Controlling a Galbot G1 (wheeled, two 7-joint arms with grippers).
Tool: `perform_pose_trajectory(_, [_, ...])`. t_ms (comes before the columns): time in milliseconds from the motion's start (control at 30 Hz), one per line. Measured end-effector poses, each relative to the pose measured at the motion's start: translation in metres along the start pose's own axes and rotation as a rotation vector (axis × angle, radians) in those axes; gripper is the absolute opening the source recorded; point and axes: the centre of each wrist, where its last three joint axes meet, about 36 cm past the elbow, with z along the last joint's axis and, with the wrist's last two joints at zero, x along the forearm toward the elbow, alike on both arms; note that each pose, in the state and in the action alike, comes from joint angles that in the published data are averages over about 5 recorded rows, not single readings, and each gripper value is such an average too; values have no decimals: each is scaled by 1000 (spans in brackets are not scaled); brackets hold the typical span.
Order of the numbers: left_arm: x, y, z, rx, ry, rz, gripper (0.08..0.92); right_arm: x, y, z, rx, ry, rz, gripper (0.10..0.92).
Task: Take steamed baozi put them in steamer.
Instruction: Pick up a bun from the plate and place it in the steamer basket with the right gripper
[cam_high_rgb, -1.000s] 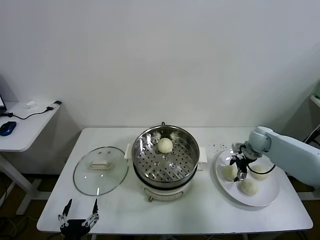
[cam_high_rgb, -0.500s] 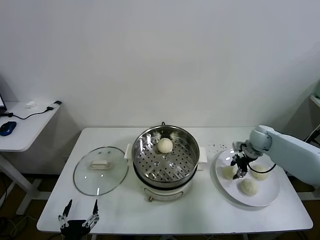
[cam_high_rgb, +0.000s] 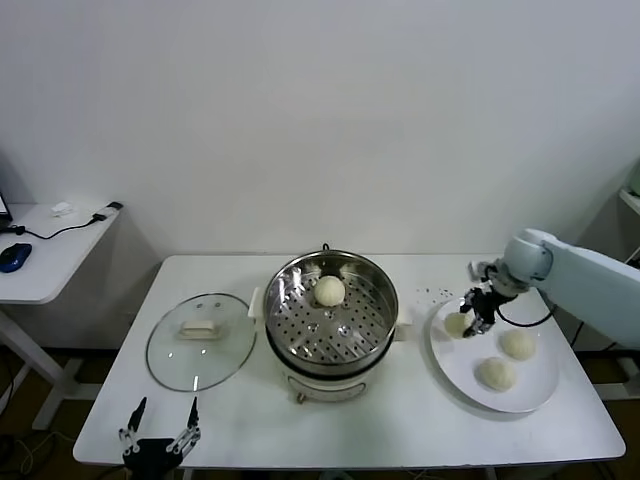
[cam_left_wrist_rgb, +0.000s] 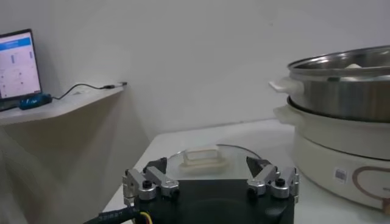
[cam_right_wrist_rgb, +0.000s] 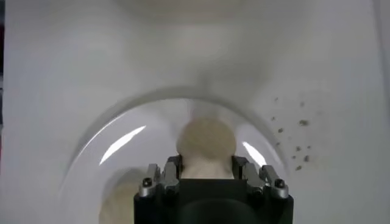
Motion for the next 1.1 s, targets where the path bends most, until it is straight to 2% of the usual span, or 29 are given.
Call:
perform_pose_trajectory(300, [-1,-7,-2,0,-9,24,823,97,-36,-91,62,-87,70,551])
perform_pose_trajectory(500, [-2,-11,-4,-2,-19,43,823,124,-38,-169,118,-126,80,551])
perform_pose_trajectory(733, [-3,-13,-5,2,-24,50,823,109,-22,-255,162,-140,61,551])
perform_pose_trajectory(1100, [-5,-12,-1,0,-17,45,823,40,14,-339,196,-88,20,551])
